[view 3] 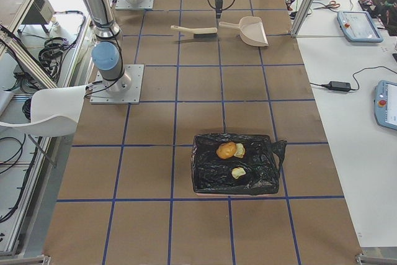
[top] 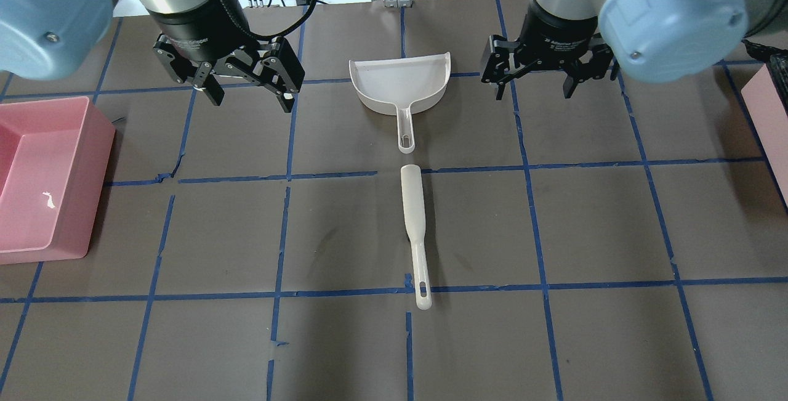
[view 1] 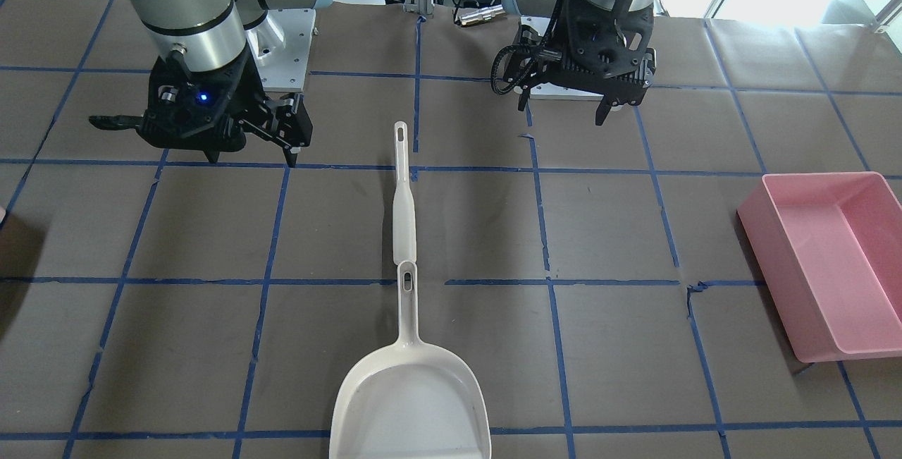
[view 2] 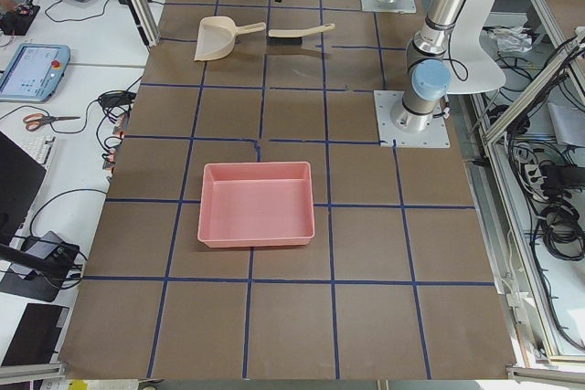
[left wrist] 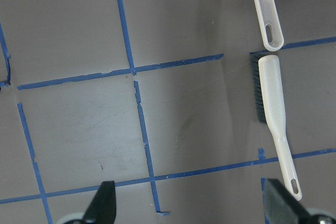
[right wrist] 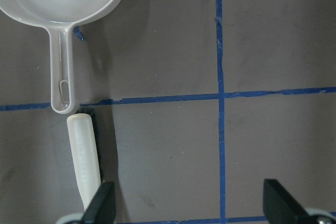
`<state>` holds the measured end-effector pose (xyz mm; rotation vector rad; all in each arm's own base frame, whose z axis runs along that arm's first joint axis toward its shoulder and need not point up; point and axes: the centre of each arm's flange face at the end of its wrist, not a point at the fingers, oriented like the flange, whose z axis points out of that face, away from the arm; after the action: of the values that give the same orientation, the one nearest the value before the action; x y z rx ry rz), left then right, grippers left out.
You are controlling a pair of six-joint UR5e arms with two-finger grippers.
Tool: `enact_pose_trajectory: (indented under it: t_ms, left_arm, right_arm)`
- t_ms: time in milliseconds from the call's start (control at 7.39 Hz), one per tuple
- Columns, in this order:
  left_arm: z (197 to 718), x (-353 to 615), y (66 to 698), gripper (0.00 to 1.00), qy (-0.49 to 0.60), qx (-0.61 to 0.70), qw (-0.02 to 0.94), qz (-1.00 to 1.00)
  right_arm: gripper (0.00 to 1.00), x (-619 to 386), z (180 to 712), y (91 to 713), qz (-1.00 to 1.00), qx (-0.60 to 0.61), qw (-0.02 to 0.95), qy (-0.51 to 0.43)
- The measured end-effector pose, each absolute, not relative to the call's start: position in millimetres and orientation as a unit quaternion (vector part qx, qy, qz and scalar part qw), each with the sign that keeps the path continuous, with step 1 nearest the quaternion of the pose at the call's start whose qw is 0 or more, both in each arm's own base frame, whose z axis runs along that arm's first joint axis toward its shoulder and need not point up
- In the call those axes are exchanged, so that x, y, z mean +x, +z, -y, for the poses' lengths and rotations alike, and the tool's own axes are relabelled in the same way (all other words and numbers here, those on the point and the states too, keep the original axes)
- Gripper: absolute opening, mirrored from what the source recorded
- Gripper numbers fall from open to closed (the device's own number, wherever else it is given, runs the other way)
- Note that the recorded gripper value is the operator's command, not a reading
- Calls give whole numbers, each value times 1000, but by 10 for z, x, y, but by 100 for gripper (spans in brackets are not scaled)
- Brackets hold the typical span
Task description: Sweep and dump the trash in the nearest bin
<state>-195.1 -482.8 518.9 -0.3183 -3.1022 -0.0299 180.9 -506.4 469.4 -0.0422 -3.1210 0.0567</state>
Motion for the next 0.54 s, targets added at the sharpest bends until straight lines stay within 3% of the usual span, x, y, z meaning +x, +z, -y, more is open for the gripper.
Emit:
enact_pose_trajectory:
  t_ms: [541]
  left_arm:
    - [4797,-1789,5193,100,-6,-99,13,995]
  right_arm:
    - [100,1466,5003,4678,1000,-6,13,6]
